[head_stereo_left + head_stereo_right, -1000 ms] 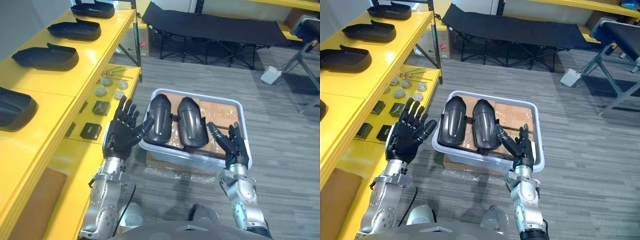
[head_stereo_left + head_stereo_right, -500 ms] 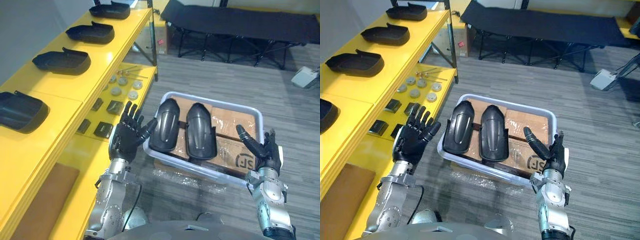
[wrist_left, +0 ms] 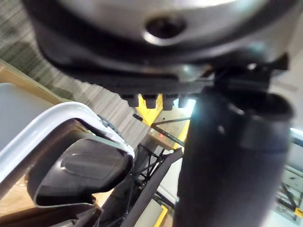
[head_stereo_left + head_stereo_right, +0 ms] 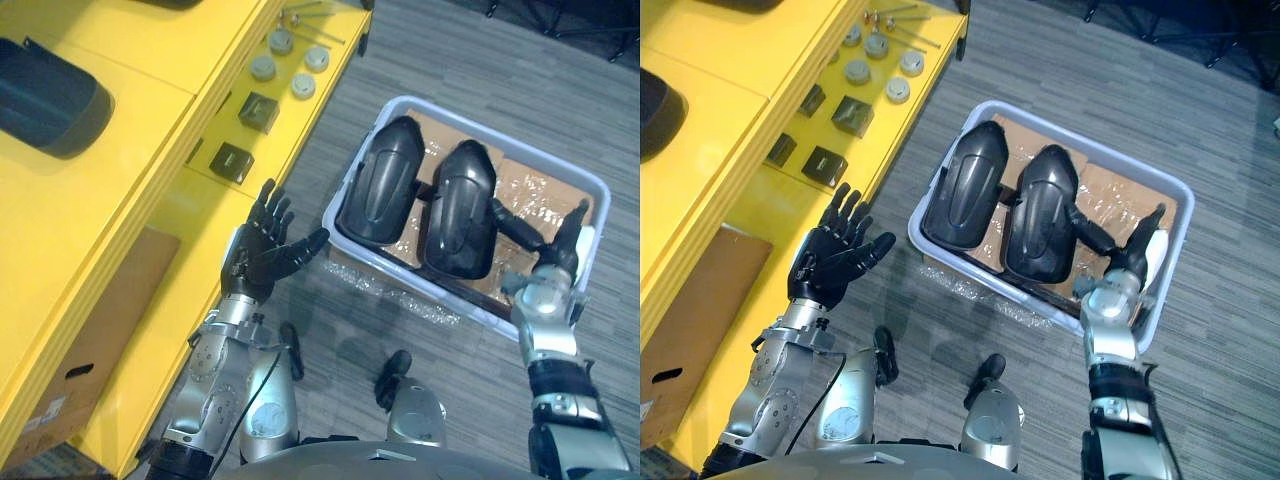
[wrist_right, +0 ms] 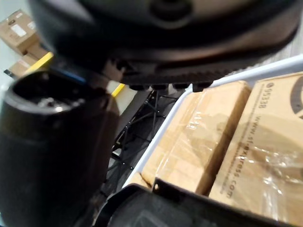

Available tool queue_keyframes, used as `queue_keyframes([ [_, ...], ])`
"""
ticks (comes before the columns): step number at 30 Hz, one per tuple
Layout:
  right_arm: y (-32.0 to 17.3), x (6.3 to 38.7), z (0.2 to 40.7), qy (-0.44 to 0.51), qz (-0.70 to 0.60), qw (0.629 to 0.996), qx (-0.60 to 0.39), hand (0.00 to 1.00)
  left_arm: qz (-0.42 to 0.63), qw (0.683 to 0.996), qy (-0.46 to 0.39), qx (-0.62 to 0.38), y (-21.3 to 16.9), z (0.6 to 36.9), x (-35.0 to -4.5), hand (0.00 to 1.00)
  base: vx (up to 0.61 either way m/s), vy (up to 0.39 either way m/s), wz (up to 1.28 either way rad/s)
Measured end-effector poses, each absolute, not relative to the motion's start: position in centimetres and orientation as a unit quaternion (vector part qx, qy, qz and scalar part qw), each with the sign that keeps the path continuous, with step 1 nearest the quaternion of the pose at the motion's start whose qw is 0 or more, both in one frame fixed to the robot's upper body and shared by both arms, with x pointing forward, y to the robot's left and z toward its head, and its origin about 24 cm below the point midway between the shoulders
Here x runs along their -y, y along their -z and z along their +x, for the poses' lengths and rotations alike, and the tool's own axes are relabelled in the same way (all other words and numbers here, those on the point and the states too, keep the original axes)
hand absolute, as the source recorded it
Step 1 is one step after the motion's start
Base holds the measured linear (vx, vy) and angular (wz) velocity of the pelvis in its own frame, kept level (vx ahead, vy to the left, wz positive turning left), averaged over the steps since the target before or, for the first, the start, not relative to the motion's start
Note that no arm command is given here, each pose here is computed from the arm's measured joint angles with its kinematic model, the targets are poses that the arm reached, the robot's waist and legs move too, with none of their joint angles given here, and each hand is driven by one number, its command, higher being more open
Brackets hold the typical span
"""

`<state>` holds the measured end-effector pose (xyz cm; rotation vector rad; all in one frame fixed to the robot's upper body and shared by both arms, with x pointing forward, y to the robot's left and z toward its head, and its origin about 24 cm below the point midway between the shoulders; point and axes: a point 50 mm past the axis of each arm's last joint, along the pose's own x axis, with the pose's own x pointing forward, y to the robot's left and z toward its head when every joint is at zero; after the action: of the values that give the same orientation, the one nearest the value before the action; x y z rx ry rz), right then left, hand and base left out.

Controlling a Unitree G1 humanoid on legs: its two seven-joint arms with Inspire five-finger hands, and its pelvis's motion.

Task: Walk over and take three plastic housings, then place them on the shelf

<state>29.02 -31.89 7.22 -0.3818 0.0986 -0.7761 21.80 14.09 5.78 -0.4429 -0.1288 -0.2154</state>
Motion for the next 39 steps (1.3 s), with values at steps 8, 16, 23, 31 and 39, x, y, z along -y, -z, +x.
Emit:
queue_keyframes([
  [8, -8.7, 33.3, 30.8, 0.371, -0.213, 0.901, -0.074, 1.0, -0.221, 0.964, 0.13, 0.073, -6.4, 22.3, -13.0, 1.0, -0.06, 0.022, 0.01],
  [16, -8.9, 35.2, 31.9, 0.34, -0.238, 0.897, -0.155, 1.0, -0.224, 0.962, 0.132, 0.078, -6.6, 22.4, -12.9, 1.0, -0.06, 0.012, 0.05],
  [23, -10.7, 35.6, 33.3, 0.346, -0.268, 0.884, -0.165, 0.0, -0.227, 0.961, 0.131, 0.088, -7.1, 22.9, -12.5, 1.0, -0.1, -0.016, 0.03],
  [31, -14.6, 39.0, 33.2, 0.39, -0.212, 0.881, -0.162, 0.0, -0.225, 0.965, 0.113, 0.073, -6.9, 24.9, -11.5, 1.0, -0.1, -0.046, -0.05],
  [39, -14.6, 39.1, 33.3, 0.382, -0.222, 0.882, -0.165, 0.0, -0.231, 0.964, 0.112, 0.069, -7.3, 25.4, -10.5, 1.0, -0.01, -0.028, -0.06],
])
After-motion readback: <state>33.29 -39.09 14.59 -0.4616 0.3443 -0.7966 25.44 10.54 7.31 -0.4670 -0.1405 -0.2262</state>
